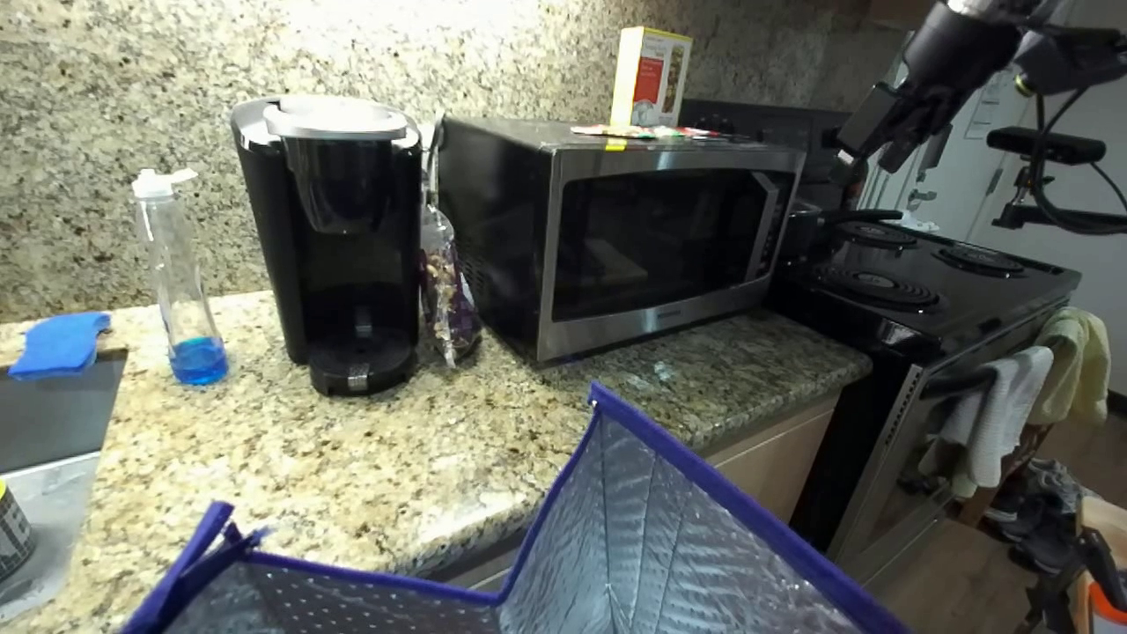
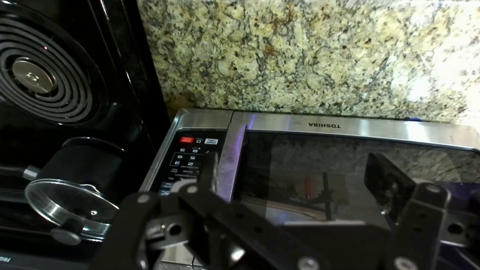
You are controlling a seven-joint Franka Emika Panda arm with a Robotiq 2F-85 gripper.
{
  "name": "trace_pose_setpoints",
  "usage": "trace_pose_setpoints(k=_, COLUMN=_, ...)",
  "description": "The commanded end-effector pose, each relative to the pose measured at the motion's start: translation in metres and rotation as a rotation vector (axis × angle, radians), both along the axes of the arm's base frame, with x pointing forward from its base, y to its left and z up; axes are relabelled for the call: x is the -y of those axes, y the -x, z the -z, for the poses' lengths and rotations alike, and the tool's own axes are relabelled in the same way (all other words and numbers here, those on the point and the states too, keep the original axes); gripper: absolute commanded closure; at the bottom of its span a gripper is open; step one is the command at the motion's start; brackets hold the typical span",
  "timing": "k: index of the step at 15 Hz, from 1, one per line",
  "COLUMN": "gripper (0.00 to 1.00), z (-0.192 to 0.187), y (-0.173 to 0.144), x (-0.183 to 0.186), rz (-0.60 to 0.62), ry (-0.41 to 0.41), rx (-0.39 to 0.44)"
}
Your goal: Open the microwave door
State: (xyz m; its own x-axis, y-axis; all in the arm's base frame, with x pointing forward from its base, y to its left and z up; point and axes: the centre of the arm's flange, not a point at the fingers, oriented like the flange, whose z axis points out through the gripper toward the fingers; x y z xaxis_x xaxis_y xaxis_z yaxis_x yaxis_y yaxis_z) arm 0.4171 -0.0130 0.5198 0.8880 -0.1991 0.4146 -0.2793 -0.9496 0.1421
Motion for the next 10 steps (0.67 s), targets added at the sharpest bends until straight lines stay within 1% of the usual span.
trace_pose_setpoints(k=1, gripper=0.0, z=0.01, y=-0.026, x=0.027, rz=0.009, ry=-0.031, rx=0.04)
trace_pose_setpoints(k=3, gripper=0.0, z=0.013, y=-0.038, x=0.045, rz=0.017, ry=-0.035, rx=0.075)
trace_pose_setpoints(k=6, gripper=0.0, z=0.017, y=-0.056, x=0.066, rz=0.016, ry=-0.018, rx=0.098)
trace_pose_setpoints(k=10, gripper=0.0, z=0.026, y=-0.085, x=0.088, rz=-0.06, ry=-0.004, rx=0.142)
